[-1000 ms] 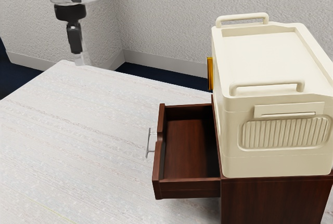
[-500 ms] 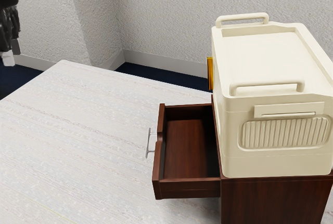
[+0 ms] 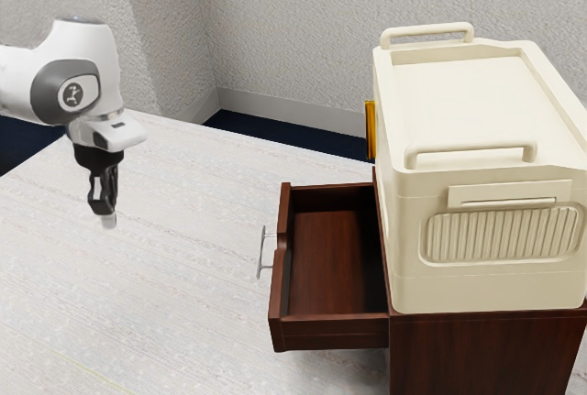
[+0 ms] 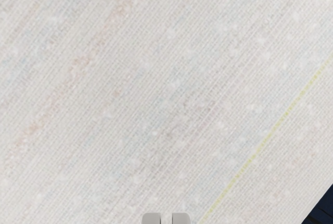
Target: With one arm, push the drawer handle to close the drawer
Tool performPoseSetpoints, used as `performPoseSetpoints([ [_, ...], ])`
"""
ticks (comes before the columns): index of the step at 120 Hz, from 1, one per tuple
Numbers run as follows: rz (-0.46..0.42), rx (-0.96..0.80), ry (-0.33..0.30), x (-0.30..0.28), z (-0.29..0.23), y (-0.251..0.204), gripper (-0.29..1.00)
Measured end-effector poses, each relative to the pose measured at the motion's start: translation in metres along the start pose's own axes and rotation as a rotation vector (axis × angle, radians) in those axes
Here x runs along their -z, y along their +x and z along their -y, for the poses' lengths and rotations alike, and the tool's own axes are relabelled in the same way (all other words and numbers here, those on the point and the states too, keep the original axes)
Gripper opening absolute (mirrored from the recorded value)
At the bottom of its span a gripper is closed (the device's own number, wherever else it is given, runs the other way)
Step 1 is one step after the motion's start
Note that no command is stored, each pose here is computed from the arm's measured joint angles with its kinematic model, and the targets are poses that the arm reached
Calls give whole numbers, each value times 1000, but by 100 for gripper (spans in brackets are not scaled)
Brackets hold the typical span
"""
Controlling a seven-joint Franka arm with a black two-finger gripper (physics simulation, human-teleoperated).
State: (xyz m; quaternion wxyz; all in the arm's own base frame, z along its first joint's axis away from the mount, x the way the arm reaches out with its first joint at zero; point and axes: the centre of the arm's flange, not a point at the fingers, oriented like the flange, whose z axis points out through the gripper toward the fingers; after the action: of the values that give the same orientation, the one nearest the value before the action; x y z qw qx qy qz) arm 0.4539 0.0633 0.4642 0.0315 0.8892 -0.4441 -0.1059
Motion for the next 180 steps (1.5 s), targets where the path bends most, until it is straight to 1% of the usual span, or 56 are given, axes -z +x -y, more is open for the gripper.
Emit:
performPoseSetpoints([
  [13, -41, -31, 51, -4, 10, 20, -7],
  [29, -83, -80, 81, -6, 0, 48, -8],
  [51, -103, -147, 71, -22, -24, 88, -8],
  [67, -116, -176, 55, -34, -28, 118, -8],
  [88, -131, -197, 54, -39, -24, 150, -8],
  [128, -152, -299, 73, -38, -59, 214, -8],
  [139, -161, -296, 75, -36, -56, 220, -8],
  [160, -182, -237, 72, -33, -27, 213, -8],
  [180, -191, -269, 78, -28, -44, 233, -8],
])
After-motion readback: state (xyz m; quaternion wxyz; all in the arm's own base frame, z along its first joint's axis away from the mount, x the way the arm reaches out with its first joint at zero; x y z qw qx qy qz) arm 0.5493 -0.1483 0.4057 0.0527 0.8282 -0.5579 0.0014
